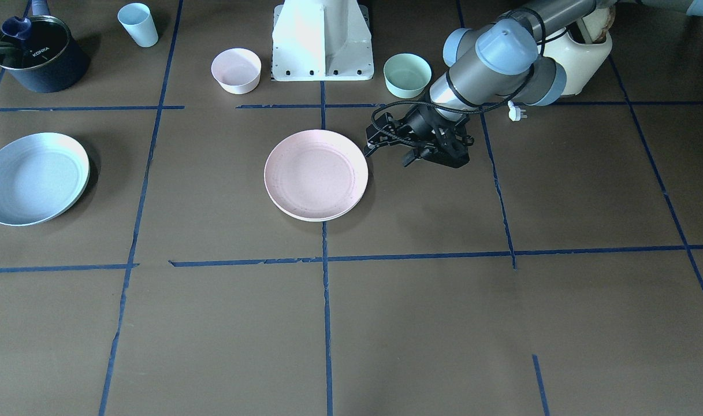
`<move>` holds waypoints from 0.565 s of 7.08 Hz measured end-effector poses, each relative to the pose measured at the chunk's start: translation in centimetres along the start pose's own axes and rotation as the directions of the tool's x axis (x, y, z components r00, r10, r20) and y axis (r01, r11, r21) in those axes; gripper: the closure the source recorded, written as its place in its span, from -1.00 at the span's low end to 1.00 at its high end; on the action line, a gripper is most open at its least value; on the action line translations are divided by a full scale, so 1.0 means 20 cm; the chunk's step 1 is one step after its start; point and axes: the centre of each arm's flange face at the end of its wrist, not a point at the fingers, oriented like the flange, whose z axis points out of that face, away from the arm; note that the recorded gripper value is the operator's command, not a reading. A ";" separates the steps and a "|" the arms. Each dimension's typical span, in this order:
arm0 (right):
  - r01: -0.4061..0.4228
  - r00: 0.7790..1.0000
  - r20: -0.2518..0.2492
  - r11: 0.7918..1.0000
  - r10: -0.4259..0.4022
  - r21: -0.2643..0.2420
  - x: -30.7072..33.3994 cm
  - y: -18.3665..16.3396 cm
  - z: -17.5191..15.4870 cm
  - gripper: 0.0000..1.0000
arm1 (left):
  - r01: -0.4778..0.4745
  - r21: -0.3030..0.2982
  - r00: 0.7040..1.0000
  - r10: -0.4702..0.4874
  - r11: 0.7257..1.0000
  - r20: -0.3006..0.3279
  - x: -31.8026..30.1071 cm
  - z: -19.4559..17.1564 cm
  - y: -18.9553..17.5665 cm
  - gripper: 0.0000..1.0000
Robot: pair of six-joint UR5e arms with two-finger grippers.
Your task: Stack three plates with pink and blue
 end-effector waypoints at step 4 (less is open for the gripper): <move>-0.103 0.995 0.006 0.988 0.103 0.114 0.05 0.15 0.48 -0.80 | 0.018 0.024 1.000 -0.018 1.000 0.025 -0.06 -0.06 -0.05 -1.00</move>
